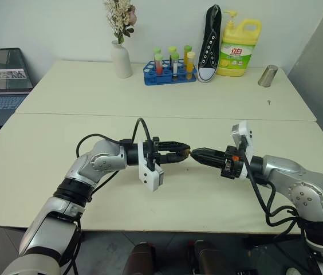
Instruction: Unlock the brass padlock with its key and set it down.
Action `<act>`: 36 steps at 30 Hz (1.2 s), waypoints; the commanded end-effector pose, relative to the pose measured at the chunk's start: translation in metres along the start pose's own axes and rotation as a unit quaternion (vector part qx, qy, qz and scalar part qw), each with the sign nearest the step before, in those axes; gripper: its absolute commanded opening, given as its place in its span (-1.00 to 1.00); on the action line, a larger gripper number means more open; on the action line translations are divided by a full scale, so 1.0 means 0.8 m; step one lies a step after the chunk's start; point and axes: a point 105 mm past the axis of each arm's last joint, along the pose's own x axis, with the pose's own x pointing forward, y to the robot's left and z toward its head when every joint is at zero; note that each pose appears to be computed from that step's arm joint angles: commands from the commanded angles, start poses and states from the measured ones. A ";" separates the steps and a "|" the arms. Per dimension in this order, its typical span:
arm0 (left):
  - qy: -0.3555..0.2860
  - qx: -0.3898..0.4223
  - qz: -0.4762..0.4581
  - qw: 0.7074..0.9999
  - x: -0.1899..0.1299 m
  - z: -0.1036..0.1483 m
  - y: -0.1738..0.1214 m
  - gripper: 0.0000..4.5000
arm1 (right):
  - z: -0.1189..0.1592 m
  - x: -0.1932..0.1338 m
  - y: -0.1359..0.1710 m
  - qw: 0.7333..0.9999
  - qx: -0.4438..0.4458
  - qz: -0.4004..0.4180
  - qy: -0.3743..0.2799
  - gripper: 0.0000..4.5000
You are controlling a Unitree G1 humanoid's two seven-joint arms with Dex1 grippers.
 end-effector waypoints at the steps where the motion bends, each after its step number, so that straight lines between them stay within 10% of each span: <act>1: -0.005 0.010 0.018 1.000 -0.001 0.004 0.011 -0.57 | 0.011 0.002 0.011 0.999 -0.017 0.027 -0.007 -1.00; 36: 0.014 0.065 0.014 0.998 -0.007 -0.004 0.002 -0.57 | 0.024 0.010 -0.007 0.964 0.255 0.046 0.055 -1.00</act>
